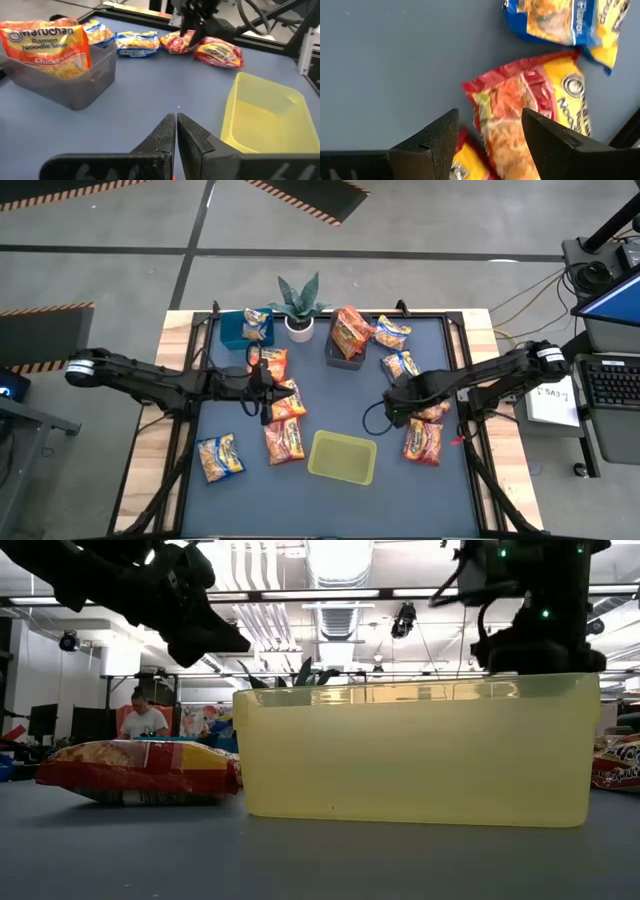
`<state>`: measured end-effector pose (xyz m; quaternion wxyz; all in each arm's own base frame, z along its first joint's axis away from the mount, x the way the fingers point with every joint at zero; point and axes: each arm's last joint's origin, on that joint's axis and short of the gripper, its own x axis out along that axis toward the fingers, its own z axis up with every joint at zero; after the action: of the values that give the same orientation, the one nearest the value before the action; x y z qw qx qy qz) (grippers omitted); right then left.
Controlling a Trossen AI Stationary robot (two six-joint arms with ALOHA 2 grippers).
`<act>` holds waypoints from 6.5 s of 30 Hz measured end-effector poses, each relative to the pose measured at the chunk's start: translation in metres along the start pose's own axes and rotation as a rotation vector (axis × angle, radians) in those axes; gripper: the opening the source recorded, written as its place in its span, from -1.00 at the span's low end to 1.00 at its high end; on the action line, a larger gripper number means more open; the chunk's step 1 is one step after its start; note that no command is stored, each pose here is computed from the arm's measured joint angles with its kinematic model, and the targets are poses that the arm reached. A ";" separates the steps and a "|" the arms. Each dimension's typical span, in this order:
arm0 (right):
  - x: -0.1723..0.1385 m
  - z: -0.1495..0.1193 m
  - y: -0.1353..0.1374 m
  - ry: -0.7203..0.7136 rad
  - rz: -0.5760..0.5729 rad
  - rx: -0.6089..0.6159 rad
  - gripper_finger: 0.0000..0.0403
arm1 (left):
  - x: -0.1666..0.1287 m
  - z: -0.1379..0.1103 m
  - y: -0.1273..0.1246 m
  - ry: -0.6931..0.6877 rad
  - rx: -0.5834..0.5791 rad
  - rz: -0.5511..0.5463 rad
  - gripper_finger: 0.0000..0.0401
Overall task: Sort Maruchan noodles
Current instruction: Put the red bag into the yellow bin
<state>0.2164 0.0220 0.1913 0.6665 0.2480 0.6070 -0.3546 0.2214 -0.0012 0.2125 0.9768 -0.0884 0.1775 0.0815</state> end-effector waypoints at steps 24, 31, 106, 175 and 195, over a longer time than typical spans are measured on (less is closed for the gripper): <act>0.042 0.003 0.019 0.036 -0.234 -0.168 -0.91 | 0.006 0.002 -0.001 -0.046 0.014 0.013 -1.00; 0.019 0.003 0.012 -0.043 -0.142 -0.140 -0.93 | 0.005 0.005 -0.001 -0.079 0.001 0.006 -1.00; 0.015 -0.016 -0.014 -0.334 0.620 0.296 -0.02 | 0.166 -0.012 -0.017 0.054 0.073 -0.056 -1.00; 0.064 0.017 0.023 -0.577 0.793 0.398 0.59 | 0.194 -0.061 0.018 0.161 0.034 0.011 -1.00; 0.066 0.028 0.027 -0.607 0.768 0.356 -0.12 | 0.193 -0.057 0.018 0.149 0.011 0.011 -1.00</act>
<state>0.2558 0.0065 0.1277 0.8422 0.4483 0.1819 -0.2381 0.3770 0.0293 0.0877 0.9609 -0.0880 0.2506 0.0789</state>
